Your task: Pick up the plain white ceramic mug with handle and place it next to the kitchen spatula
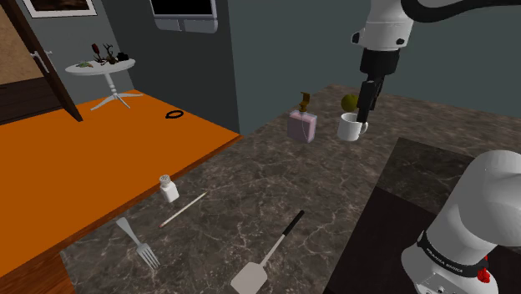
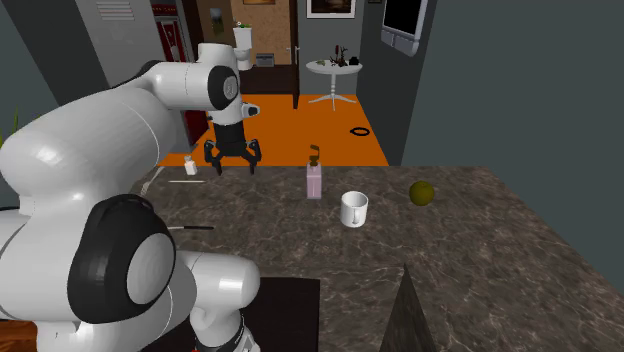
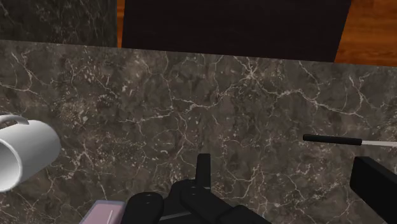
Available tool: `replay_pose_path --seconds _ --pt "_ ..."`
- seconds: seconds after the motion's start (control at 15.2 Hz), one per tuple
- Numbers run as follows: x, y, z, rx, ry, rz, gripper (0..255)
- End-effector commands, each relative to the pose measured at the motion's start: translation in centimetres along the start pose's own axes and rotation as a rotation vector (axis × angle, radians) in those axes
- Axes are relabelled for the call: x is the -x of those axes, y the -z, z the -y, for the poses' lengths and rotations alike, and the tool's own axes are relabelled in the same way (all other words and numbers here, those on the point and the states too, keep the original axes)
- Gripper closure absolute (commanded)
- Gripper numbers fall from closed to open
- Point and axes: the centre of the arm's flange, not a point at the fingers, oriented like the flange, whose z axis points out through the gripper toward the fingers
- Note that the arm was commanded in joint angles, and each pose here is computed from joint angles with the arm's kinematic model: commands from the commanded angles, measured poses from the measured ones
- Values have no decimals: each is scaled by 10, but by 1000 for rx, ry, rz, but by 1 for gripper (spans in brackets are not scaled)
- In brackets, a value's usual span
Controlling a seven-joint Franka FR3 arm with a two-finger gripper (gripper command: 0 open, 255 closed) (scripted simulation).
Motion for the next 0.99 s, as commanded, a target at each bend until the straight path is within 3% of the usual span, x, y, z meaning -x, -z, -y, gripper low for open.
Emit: replay_pose_path --seconds 0.0,0.92 --pt "0 0 0 0 0 0 0" --pt "-43 -83 -157 7 -2 -32 0"
